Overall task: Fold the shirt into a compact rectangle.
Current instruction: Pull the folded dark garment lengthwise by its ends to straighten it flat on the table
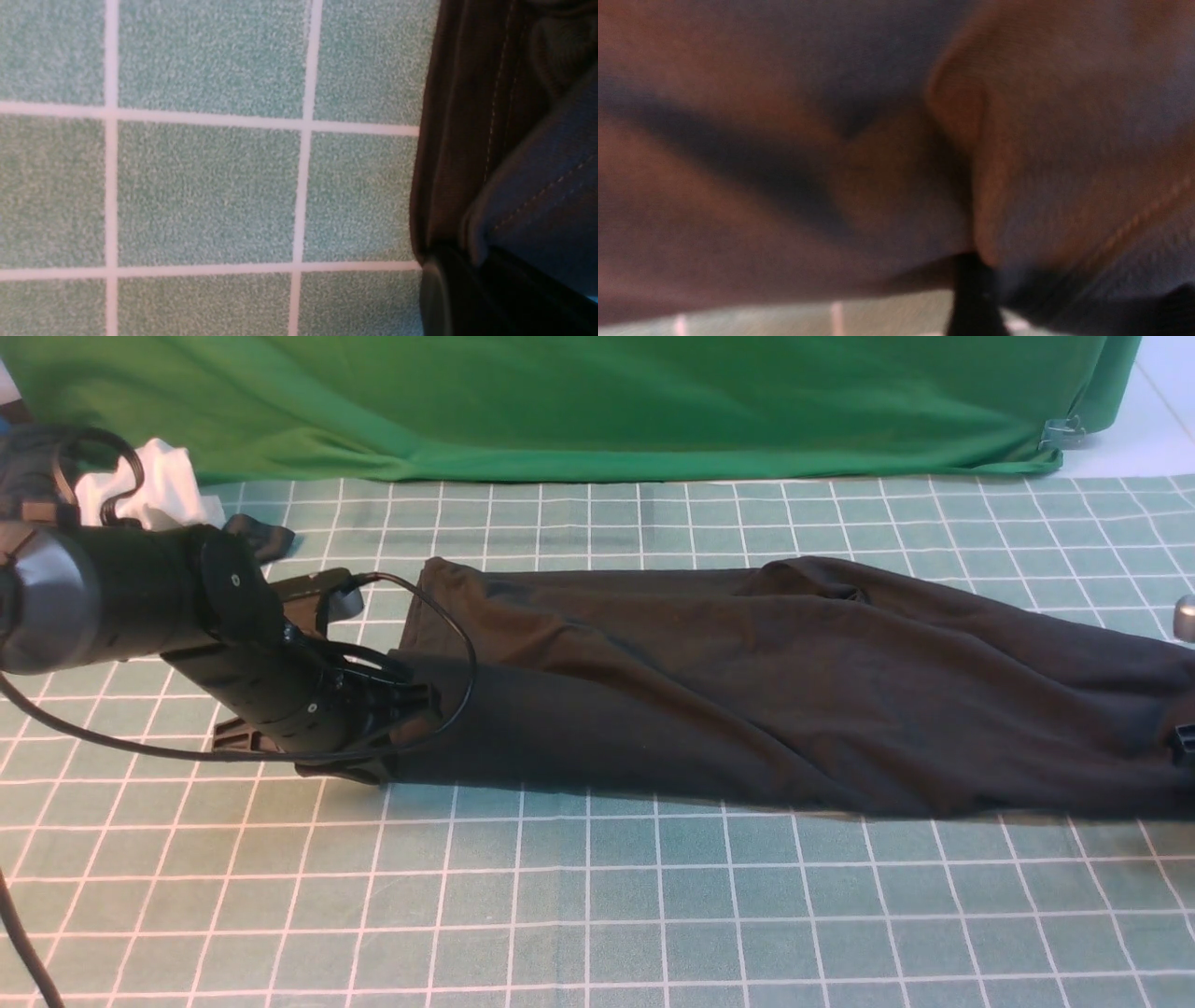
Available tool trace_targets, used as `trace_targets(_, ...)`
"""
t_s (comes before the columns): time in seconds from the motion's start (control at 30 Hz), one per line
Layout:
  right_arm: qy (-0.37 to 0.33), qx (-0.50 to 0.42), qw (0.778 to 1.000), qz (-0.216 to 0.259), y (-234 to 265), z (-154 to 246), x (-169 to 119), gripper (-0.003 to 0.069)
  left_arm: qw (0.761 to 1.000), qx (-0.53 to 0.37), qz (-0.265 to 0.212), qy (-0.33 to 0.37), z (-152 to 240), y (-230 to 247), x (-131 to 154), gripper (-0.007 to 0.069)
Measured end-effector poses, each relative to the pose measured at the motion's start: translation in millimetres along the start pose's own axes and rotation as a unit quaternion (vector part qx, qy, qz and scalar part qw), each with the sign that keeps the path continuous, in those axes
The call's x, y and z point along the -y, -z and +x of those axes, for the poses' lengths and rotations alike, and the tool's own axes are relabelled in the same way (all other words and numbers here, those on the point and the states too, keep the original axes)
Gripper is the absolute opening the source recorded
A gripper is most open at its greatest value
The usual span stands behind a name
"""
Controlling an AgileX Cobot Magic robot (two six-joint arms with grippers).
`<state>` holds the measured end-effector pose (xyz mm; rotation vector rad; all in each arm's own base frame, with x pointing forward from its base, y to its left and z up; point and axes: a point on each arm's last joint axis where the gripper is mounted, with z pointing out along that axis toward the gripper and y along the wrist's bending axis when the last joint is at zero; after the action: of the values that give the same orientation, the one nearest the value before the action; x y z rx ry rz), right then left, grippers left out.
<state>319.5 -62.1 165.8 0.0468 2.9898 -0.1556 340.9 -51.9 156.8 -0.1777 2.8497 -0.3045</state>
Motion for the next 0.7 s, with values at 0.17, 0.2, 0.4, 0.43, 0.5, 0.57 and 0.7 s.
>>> trace_targets(0.17,0.005,0.010,1.000,0.021,0.5,-3.1,14.6,0.0064,1.000,-0.002,0.000,-0.010,0.6,1.8,0.3,0.0011)
trace_targets(0.2,-0.002,0.012,1.000,0.023,2.1,-4.2,20.1,0.0052,1.000,-0.004,0.001,-0.011,1.3,5.2,0.9,0.0011)
trace_targets(0.4,-0.044,0.019,0.998,0.033,8.9,-5.8,50.1,0.0067,0.999,-0.040,0.008,-0.020,11.4,28.5,5.0,0.0011)
trace_targets(0.43,-0.051,0.019,0.998,0.034,9.2,-4.9,54.8,0.0080,0.998,-0.051,0.009,-0.022,14.8,32.5,5.3,0.0011)
trace_targets(0.5,-0.061,0.018,0.997,0.036,9.3,-3.1,60.7,0.0118,0.998,-0.063,0.011,-0.021,21.0,37.3,5.3,0.0011)
trace_targets(0.57,-0.070,0.017,0.997,0.036,9.0,-1.3,65.7,0.0177,0.997,-0.069,0.018,-0.014,28.2,41.9,5.8,0.0011)
trace_targets(0.7,-0.078,0.020,0.996,0.037,9.0,-1.4,66.7,0.0278,0.997,-0.072,0.039,0.008,34.2,44.7,8.8,0.0013)
